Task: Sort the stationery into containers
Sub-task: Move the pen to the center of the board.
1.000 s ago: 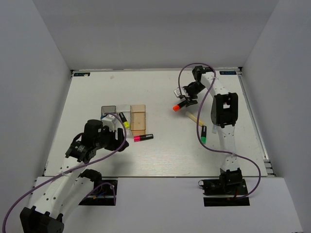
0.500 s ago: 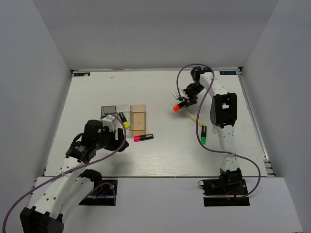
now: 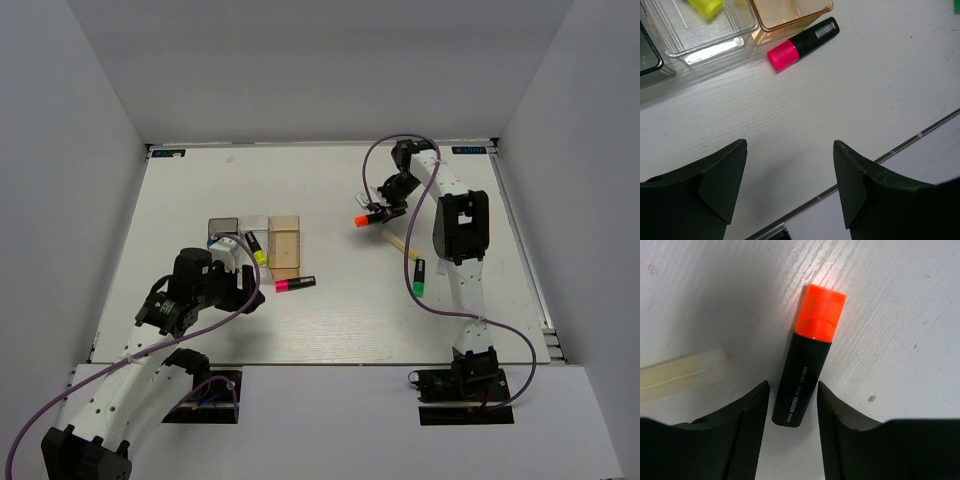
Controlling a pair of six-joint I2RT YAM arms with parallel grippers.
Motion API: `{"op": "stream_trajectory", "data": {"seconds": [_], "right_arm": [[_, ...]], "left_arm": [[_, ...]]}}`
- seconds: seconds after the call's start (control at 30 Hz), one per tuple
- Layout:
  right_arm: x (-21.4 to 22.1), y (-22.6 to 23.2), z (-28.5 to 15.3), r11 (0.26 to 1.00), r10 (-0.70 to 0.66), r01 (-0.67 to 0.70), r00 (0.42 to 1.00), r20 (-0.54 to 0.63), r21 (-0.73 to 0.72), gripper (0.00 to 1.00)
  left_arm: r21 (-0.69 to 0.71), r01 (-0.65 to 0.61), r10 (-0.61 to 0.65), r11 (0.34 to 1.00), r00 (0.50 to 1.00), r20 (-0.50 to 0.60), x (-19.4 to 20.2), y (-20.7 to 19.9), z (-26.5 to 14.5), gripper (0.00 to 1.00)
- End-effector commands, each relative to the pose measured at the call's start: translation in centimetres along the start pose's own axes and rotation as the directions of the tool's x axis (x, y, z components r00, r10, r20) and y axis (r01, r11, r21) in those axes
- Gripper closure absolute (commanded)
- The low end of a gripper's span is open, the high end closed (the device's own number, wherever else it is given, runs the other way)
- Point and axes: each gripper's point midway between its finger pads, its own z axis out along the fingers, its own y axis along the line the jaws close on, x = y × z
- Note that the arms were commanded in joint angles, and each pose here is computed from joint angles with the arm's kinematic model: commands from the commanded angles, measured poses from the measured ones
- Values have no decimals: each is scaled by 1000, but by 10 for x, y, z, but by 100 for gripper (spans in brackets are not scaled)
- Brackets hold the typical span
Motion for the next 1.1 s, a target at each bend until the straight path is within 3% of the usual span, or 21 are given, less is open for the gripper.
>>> {"op": "stream_trajectory", "data": {"seconds": [0.0,0.27,0.47,0.73,0.93,1.07], "right_arm": [[-7,69,31,959,119,-98,991,66,-266,52],[-24,82,38,924,257,-235,966,36,-303,48],[-42,96,42,845,435,-406,900,6,-348,48],[-44,104,53,793,539,-533,839,-68,-296,50],[-26,99,63,844,501,-513,858,-112,-156,55],[-18,94,62,866,479,-490,870,-121,-95,45]], "left_arm": [[7,-7,7,1000,1000,23,-3,-1,-1,20],[9,-9,9,1000,1000,22,-3,-1,0,19],[17,-10,9,1000,1000,27,-4,-2,-1,19],[23,-15,14,1000,999,39,-5,-3,-2,19],[28,-17,15,999,999,43,-6,-5,-2,19],[29,-20,18,999,999,43,-5,-5,-3,18]]}}
